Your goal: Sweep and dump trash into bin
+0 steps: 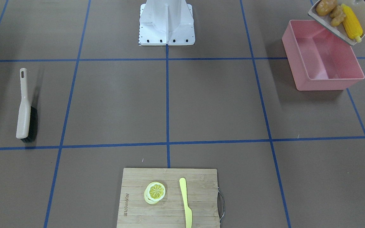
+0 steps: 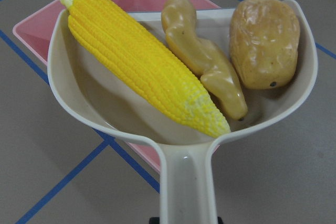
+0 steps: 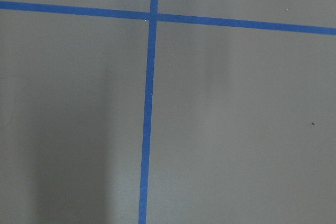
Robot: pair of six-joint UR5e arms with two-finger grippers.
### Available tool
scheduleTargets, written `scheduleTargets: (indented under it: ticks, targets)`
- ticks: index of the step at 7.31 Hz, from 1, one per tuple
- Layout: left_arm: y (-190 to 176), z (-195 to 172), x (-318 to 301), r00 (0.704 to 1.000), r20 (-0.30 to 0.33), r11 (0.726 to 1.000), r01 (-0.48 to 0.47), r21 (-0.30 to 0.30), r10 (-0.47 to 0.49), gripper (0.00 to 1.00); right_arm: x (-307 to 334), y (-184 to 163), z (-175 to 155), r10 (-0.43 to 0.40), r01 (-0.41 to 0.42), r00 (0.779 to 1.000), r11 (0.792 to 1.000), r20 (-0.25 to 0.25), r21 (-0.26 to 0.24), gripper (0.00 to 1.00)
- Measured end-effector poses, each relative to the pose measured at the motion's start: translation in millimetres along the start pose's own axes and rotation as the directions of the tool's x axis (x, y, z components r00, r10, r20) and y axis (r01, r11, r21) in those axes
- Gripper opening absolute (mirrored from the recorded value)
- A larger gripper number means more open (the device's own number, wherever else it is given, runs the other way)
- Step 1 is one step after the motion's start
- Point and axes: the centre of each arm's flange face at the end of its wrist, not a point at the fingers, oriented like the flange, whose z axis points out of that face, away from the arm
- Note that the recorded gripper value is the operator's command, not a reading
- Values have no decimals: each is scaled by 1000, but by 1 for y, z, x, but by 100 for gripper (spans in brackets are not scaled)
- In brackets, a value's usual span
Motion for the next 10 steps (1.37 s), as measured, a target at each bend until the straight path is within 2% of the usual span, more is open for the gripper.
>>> scheduleTargets:
  ticks: [3,5,8,10]
  targets:
    - [2,1,-1,1000,-16,999,-16,-30,16,0,1,0,1,2,-2,1000,1000,-3,-3,100]
    - [-1,8,-3,998,-54,996,-40,-76,36,0,1,0,1,3,-3,1000,1000,-5,-4,100]
    - [-18,21,-2,992,-121,985,16,-173,-38,0,2,1,2,4,-4,1000,1000,-7,-5,100]
    - [-29,20,5,982,-149,966,77,-245,-117,0,2,1,2,5,-5,1000,1000,-7,-5,100]
